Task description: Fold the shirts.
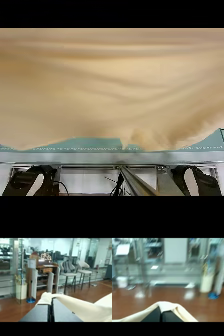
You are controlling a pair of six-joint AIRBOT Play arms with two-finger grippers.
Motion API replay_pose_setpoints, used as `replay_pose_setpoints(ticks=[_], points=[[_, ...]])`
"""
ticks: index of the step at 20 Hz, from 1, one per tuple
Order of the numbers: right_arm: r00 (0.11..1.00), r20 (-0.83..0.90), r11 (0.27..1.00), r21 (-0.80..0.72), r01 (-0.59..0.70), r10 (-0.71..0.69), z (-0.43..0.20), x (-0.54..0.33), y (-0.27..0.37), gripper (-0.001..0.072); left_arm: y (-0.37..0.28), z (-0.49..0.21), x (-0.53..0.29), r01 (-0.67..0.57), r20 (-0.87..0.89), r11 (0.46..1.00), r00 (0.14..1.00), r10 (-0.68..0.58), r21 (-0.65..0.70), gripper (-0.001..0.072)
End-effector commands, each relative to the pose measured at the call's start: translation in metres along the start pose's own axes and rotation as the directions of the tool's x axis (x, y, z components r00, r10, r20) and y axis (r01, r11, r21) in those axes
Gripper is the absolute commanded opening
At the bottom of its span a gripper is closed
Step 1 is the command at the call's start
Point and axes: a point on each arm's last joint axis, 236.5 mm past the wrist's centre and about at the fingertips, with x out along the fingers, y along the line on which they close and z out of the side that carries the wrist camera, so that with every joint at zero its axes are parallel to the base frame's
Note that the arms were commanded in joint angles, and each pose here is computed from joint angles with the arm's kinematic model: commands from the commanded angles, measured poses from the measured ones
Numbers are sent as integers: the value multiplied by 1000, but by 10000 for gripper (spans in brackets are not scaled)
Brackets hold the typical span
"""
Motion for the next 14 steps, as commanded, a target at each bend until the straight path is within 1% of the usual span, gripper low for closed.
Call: replay_pose_setpoints(ticks=[1, 2, 3, 4, 6, 9, 12, 14], points=[[984, 105, 984, -96, 151, -141, 34, -26, -20, 29, -9, -30, -11, 3, -148, 999, 989, -10, -43, 14], [982, 105, 980, -105, 167, -156, 34, -25, -26, 28, -2, -47, -12, -27, -220, 998, 975, 14, -55, 14], [985, 68, 981, -107, 163, -156, 27, -17, -32, 28, 8, -65, -13, -69, -293, 995, 955, 45, -72, 14], [990, 7, 984, -112, 141, -142, 13, -6, -35, 28, 17, -82, -14, -110, -367, 990, 927, 71, -87, 14], [984, -150, 993, -88, 81, -93, -22, 24, -41, 28, 26, -110, -12, -132, -461, 986, 885, 69, -106, 14], [957, -287, 999, -44, 31, -42, -59, 77, -54, 28, 56, -158, 1, -205, -575, 969, 813, 91, -135, 14], [884, -464, 999, -18, 50, -53, -124, 150, -89, 28, 100, -224, 21, -312, -686, 937, 716, 124, -156, 16], [807, -590, 999, 19, 31, -14, -182, 195, -97, 28, 127, -272, 41, -358, -738, 916, 665, 115, -180, 16]])
